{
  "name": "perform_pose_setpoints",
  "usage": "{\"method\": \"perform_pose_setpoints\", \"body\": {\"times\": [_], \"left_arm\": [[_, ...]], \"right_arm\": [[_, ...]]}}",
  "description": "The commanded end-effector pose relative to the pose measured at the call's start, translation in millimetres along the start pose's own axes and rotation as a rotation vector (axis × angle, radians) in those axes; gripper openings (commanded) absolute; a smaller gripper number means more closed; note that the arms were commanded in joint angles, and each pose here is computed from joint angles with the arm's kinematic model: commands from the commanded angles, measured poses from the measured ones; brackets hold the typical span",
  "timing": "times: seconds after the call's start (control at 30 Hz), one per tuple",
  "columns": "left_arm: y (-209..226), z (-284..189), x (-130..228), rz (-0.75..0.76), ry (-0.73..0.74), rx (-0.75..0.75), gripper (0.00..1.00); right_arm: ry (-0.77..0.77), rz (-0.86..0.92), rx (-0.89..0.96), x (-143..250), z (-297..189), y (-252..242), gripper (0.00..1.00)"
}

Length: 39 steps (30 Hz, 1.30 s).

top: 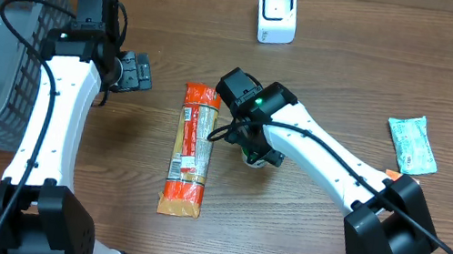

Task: Scan the item barcode
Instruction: 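Move the right gripper left over the green-lidded jar, then lower the right gripper around the green-lidded jar and close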

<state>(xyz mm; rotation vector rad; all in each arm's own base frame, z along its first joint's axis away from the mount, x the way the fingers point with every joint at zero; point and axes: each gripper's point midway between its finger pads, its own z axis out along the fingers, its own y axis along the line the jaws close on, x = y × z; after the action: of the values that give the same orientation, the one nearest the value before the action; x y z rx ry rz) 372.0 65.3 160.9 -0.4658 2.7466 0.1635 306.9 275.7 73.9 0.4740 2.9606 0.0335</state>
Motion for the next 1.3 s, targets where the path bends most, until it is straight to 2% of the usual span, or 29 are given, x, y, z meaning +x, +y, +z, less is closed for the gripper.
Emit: {"method": "perform_pose_setpoints", "body": {"times": [0.0, 0.2, 0.4, 0.73, 0.97, 1.03, 1.13, 1.27], "left_arm": [[2, 2, 1, 0.007, 0.005, -0.008, 1.00], [2, 2, 1, 0.006, 0.005, -0.008, 1.00], [2, 2, 1, 0.006, 0.005, -0.008, 1.00], [2, 2, 1, 0.006, 0.005, -0.008, 1.00], [2, 2, 1, 0.006, 0.005, -0.008, 1.00], [2, 2, 1, 0.006, 0.005, -0.008, 1.00], [2, 2, 1, 0.006, 0.005, -0.008, 1.00], [2, 2, 1, 0.006, 0.005, -0.008, 1.00]], "right_arm": [[-0.036, -0.002, 0.006, -5, -6, -4, 0.76], [-0.056, -0.080, 0.024, -8, -6, -7, 0.64], [-0.098, -0.124, 0.059, -16, -7, -13, 0.64], [-0.111, -0.492, 0.089, -20, -8, -14, 0.64], [-0.104, -0.632, 0.098, -20, -8, -14, 0.64], [-0.105, -0.630, 0.097, -21, -8, -14, 0.69], [-0.105, -0.627, 0.097, -21, -8, -14, 0.86], [-0.101, -0.611, 0.092, -20, -8, -14, 0.88]]}}
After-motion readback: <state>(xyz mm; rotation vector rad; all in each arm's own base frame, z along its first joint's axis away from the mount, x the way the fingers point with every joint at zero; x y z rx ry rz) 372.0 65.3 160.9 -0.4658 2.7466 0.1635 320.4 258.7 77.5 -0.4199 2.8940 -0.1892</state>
